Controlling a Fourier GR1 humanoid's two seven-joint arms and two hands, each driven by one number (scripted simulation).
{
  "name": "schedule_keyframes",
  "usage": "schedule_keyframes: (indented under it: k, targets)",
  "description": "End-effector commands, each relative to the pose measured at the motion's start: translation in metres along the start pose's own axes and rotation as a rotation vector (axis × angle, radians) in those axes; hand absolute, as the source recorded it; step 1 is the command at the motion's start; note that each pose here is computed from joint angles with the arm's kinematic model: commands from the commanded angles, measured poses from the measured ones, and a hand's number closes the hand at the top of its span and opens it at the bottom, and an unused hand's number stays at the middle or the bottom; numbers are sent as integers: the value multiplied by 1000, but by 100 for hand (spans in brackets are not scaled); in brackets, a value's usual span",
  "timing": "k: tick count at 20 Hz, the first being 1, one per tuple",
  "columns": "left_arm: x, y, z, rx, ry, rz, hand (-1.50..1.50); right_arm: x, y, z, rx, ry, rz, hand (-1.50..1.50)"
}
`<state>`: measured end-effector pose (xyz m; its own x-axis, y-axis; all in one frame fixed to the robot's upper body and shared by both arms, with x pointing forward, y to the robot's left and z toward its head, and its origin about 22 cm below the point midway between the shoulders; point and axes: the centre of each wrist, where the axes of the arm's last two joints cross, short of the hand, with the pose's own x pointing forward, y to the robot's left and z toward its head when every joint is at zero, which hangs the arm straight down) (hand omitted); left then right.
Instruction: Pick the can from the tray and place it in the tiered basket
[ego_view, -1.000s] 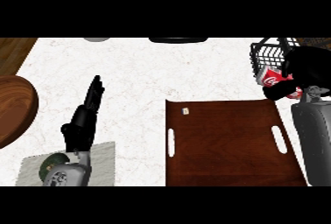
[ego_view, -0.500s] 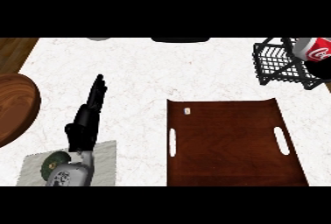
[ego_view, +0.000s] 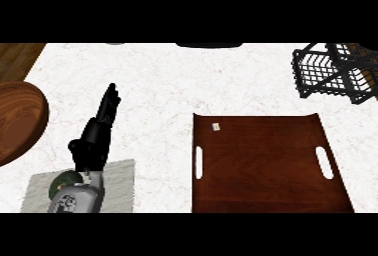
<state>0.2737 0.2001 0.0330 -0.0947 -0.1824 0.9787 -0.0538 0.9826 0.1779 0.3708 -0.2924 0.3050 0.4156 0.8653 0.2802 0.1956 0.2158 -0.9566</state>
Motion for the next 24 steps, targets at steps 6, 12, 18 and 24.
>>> schedule_keyframes:
  k: [6,12,18,24]
  targets:
    - [5,2,-6,7,-7,-9,0,-20,-10,-51,-68,57,59,150]
    - [-4,-17,-2,-12,-7,8,0,-51,20,-78,-83,54,131,150]
    - [1,-11,-10,-24,-33,-12,0,-70,34,-91,-27,183,-41,150]
    - [8,-6,-10,-8,-6,-1,0,-90,51,-96,13,181,-276,-150]
